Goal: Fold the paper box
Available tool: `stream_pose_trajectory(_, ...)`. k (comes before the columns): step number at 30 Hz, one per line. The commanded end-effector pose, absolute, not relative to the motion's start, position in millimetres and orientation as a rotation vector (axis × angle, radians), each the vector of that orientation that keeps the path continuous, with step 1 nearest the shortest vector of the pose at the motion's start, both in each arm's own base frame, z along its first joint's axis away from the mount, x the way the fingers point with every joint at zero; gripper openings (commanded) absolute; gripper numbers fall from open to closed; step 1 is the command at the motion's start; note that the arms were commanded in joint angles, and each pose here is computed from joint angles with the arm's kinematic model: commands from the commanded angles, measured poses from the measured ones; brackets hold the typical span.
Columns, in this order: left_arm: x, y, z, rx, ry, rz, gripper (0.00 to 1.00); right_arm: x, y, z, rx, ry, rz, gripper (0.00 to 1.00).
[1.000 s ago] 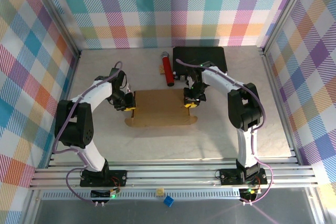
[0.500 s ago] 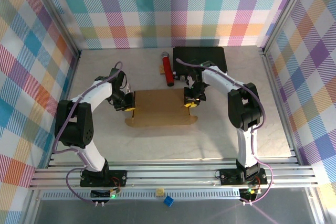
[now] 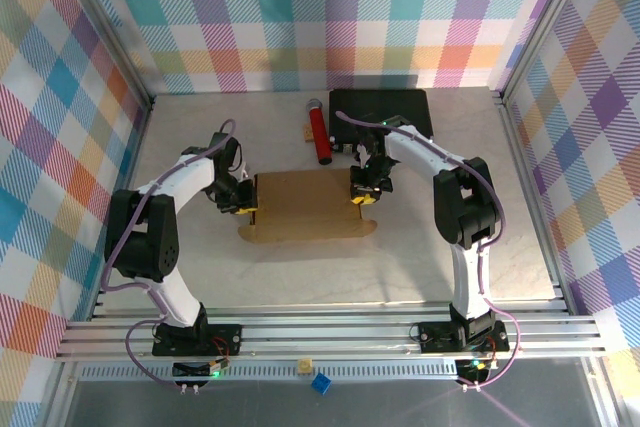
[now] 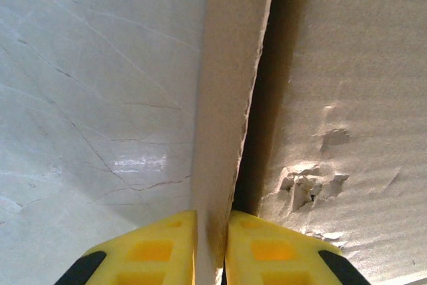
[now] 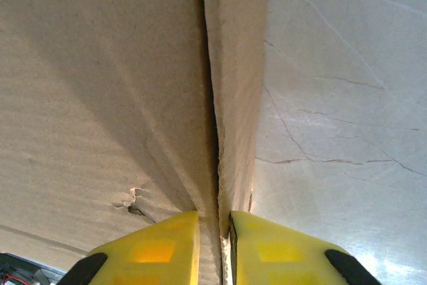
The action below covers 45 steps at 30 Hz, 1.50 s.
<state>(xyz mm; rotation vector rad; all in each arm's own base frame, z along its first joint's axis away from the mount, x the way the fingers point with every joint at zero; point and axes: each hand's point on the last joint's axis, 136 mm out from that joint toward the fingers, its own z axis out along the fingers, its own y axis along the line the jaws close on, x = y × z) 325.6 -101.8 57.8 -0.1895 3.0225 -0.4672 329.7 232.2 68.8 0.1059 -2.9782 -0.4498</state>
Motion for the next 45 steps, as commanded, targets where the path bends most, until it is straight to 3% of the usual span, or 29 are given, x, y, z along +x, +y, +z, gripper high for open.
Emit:
stream_pose_trajectory(1,313,-114,44,-0.152,3.082,-0.499,0.12,331,239,69,0.119,-2.953,-0.492,0.21)
stream_pose_trajectory(4,313,-113,44,-0.188,3.090,-0.480,0.00,333,244,81,0.106,-2.959,-0.550,0.31)
stream_pose_trajectory(13,314,-120,73,-0.246,3.160,-0.557,0.00,360,218,143,-0.126,-2.982,-0.867,0.70)
stream_pose_trajectory(20,310,-126,86,-0.282,3.222,-0.663,0.00,366,205,151,-0.298,-2.780,-1.201,0.85)
stream_pose_trajectory(37,313,-133,91,-0.372,3.241,-0.810,0.00,332,210,90,-0.425,-2.427,-1.422,0.96)
stream_pose_trajectory(45,316,-136,91,-0.375,3.238,-0.847,0.00,336,222,94,-0.460,-2.303,-1.545,0.90)
